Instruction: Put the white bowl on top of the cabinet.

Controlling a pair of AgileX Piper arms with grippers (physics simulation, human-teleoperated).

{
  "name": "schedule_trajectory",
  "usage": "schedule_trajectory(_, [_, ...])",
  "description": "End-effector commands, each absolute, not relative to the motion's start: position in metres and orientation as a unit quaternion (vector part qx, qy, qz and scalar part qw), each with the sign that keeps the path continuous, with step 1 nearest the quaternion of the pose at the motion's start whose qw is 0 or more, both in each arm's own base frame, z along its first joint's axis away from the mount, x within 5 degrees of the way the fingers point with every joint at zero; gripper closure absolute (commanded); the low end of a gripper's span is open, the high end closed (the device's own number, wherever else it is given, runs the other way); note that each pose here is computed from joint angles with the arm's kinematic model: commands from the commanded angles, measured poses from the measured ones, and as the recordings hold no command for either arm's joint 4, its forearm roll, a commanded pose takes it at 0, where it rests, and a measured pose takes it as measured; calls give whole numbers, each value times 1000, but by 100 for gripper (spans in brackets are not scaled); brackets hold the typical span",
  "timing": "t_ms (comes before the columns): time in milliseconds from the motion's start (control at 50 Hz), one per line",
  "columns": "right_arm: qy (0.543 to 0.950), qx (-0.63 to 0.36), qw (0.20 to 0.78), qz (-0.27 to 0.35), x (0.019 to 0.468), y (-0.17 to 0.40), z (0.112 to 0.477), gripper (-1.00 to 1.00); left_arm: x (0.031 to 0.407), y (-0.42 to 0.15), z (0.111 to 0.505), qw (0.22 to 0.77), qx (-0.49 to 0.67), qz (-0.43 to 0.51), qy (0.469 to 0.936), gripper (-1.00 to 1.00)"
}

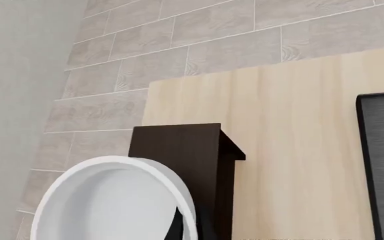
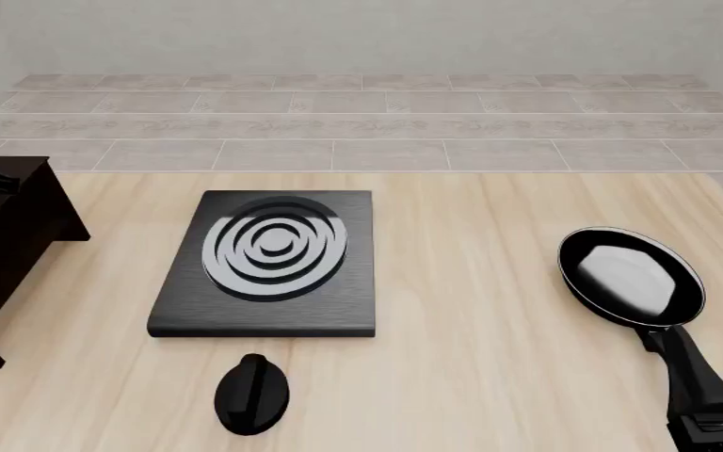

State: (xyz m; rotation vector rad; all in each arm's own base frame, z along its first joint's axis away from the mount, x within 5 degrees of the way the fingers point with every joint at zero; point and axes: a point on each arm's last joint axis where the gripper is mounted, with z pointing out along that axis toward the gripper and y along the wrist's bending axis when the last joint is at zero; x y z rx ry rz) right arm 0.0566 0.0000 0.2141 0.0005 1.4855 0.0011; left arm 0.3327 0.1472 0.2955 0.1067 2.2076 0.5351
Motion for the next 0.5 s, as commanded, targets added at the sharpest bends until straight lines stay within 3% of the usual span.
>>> schedule_trajectory(20, [676, 0, 737, 1, 57, 0, 214, -100, 334, 147, 264, 377, 35, 183, 907, 100])
schedule_trajectory(60, [676, 1, 737, 1, 57, 0, 214, -100, 334, 144, 264, 376, 38, 181, 908, 100])
schedule_trajectory(80, [676, 0, 736, 1, 57, 0, 214, -100, 334, 144, 264, 376, 39, 181, 908, -100])
schedule_trajectory(500, [676, 0, 737, 0, 57, 0, 214, -100, 326, 139, 284, 399, 42, 193, 895, -100])
